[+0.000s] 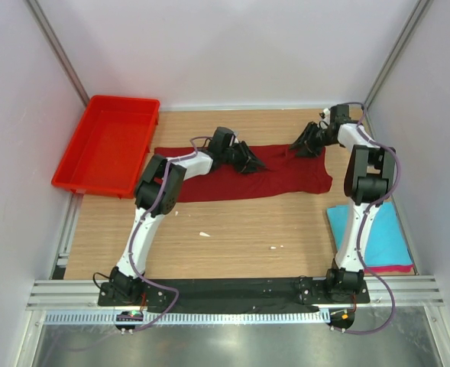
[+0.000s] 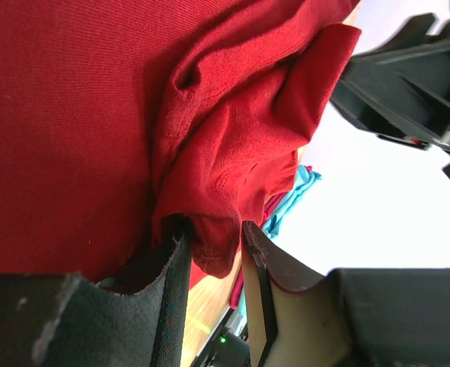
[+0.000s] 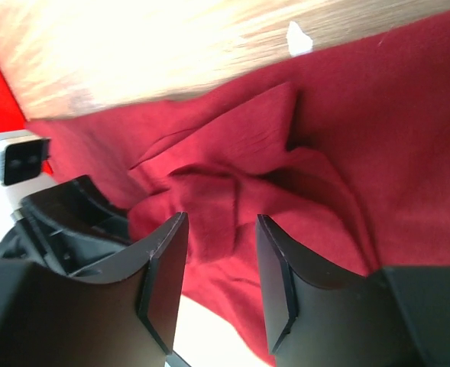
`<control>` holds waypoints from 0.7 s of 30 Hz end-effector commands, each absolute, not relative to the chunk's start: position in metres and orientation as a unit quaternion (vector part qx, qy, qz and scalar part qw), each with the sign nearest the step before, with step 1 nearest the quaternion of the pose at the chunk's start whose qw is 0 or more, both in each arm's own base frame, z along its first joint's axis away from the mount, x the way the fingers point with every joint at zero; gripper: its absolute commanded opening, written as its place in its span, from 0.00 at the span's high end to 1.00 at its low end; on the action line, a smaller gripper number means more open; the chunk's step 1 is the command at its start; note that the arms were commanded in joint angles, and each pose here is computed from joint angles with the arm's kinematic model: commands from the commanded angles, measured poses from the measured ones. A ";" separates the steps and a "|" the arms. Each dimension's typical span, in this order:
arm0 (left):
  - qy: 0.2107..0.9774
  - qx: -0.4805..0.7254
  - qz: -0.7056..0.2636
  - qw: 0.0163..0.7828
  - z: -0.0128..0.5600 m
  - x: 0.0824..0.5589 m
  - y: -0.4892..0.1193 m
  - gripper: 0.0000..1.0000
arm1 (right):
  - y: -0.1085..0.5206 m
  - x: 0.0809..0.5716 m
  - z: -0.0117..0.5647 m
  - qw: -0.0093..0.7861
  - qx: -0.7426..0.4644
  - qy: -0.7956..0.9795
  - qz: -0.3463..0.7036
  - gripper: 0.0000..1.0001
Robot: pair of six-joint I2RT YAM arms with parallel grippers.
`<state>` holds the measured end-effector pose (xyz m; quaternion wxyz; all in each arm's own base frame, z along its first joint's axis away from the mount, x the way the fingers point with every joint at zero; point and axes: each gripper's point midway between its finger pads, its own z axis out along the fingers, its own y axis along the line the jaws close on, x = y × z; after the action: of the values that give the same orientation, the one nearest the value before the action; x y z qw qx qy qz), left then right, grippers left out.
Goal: Fold and stack the t-shirts
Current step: Fold the tshirt
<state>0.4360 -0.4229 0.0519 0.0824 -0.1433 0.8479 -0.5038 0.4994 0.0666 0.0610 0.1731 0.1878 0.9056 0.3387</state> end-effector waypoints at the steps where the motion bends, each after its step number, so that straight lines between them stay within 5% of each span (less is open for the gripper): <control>1: 0.838 -0.119 -0.522 0.103 0.092 0.434 -0.425 0.67 | 0.069 0.515 0.063 0.201 0.160 0.905 0.339 0.53; 21: 0.843 -0.122 -0.515 0.099 0.085 0.434 -0.424 0.72 | 0.083 0.538 0.063 0.204 0.178 0.887 0.374 0.56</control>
<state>0.4339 -0.4211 0.0517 0.0820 -0.1397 0.8519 -0.4980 0.5255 0.0752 0.0536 0.1908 0.1861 0.8949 0.3580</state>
